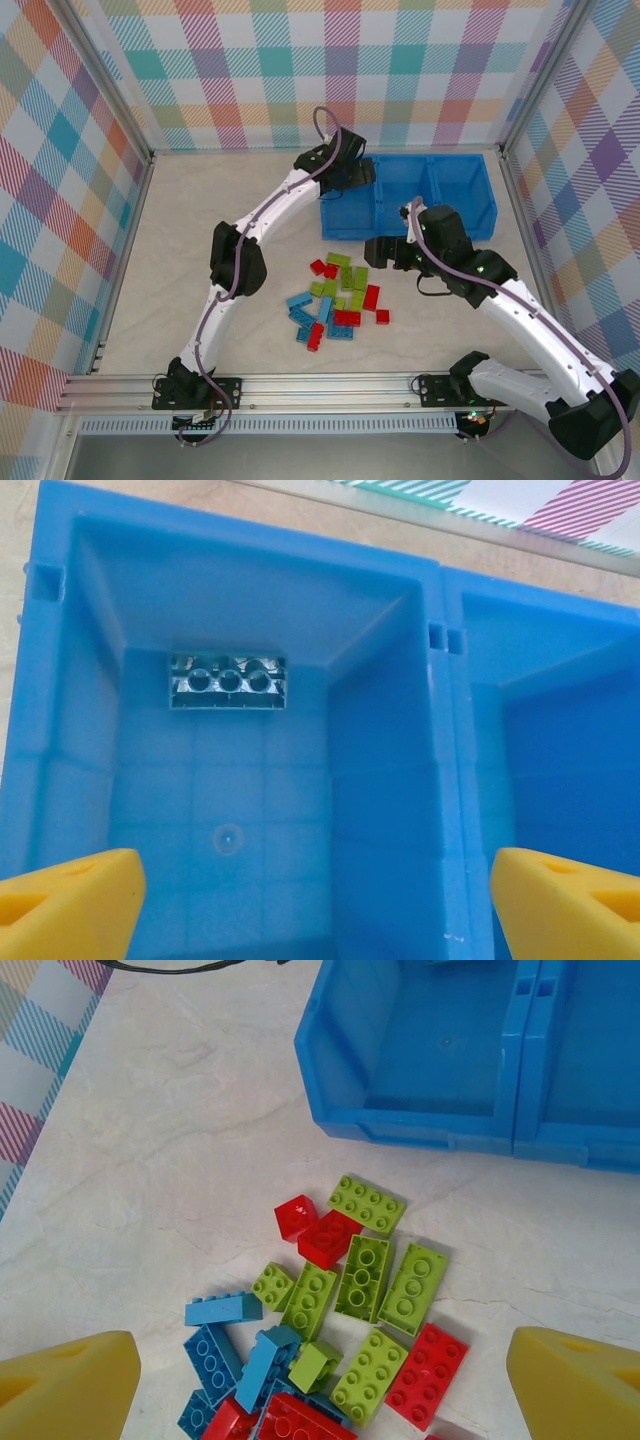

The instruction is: Sort the legos into containers by color

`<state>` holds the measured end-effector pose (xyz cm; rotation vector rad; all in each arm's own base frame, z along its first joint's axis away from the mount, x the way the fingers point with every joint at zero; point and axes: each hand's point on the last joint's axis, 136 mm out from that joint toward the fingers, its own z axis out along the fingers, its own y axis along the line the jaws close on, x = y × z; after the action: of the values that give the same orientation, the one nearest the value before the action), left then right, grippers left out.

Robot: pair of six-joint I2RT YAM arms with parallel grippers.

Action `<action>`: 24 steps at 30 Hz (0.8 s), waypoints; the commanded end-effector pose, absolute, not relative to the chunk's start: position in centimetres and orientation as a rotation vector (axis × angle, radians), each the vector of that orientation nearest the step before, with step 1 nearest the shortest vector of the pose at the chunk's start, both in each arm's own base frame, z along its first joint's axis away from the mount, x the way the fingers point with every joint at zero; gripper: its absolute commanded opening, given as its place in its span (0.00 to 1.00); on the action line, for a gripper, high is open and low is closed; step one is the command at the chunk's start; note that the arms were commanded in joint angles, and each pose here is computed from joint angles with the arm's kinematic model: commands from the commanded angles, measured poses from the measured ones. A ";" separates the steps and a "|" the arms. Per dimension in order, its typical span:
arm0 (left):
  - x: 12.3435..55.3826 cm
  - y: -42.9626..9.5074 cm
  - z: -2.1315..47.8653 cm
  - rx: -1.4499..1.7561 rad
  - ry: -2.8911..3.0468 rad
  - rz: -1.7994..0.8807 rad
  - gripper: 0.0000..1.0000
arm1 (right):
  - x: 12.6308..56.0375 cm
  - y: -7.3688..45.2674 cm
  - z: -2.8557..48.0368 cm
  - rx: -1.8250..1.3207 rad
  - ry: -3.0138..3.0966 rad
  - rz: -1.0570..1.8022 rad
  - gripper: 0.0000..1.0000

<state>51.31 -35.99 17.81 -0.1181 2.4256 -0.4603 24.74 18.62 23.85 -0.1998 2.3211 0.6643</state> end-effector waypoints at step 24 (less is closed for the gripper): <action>22.5 -22.5 26.2 0.931 2.086 -0.521 0.99 | 28.3 23.6 10.7 -0.122 2.768 0.522 0.70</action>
<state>26.61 -21.99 30.30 0.5257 2.0784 -0.5245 28.03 21.30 10.52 -0.0855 2.7575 0.4498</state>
